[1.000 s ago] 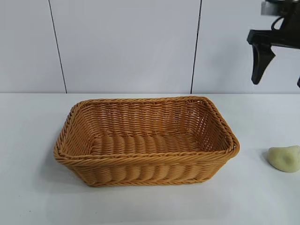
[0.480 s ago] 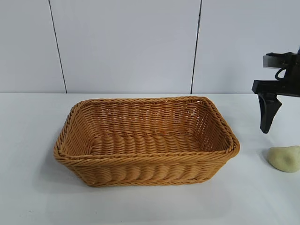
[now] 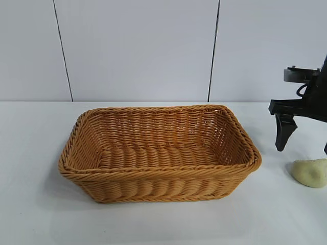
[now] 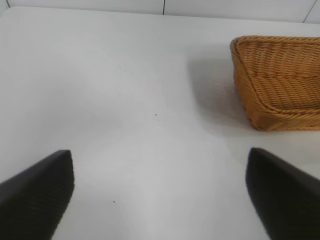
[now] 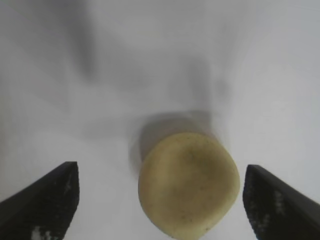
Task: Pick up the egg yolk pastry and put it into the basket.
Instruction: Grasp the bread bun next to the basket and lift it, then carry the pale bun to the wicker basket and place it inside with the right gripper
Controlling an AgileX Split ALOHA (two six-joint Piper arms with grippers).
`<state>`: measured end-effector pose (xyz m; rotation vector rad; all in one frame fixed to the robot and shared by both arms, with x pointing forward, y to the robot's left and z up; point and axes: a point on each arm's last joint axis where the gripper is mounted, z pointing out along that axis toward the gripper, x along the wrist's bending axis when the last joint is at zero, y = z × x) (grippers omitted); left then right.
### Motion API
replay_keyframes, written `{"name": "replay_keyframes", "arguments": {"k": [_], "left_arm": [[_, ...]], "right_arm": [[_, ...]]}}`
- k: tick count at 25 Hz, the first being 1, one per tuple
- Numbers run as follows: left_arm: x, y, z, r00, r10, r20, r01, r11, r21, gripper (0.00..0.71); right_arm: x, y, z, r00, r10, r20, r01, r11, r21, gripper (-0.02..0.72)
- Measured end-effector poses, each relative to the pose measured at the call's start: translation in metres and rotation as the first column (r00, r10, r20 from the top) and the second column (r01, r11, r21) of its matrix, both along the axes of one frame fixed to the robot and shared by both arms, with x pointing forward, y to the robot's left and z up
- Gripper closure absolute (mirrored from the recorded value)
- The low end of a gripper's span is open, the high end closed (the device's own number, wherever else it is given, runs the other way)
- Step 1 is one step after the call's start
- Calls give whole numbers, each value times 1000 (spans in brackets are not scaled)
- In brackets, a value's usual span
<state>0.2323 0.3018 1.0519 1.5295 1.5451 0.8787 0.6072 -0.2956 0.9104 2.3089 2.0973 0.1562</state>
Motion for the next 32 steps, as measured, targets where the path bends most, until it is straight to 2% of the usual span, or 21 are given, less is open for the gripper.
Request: {"name": "replay_keyframes", "arguments": {"k": [6, 10, 12, 14, 18, 21, 25, 32], "left_arm": [[0, 0, 0, 1000, 0, 0, 0, 1000, 0, 41], [0, 0, 0, 1000, 0, 0, 0, 1000, 0, 41], [0, 0, 0, 1000, 0, 0, 0, 1000, 0, 41], [0, 0, 0, 1000, 0, 0, 0, 1000, 0, 41], [0, 0, 0, 1000, 0, 0, 0, 1000, 0, 41], [0, 0, 0, 1000, 0, 0, 0, 1000, 0, 41], [0, 0, 0, 1000, 0, 0, 0, 1000, 0, 41], [0, 0, 0, 1000, 0, 0, 0, 1000, 0, 41]], "right_arm": [[0, 0, -23, 998, 1, -62, -1, 1000, -4, 66], [0, 0, -25, 998, -4, -69, 3, 1000, -5, 66], [-1, -1, -25, 997, -3, -72, 3, 1000, -5, 91], [-1, -1, -25, 997, -3, -79, 2, 1000, -7, 195], [-4, -1, -25, 994, 0, -111, -1, 1000, -8, 460], [-6, -1, -22, 993, 1, -118, -2, 1000, -8, 529], [-7, -1, 3, 997, 1, -75, -2, 1000, -6, 547], [10, 1, 84, 998, 9, 69, -9, 1000, 1, 552]]}}
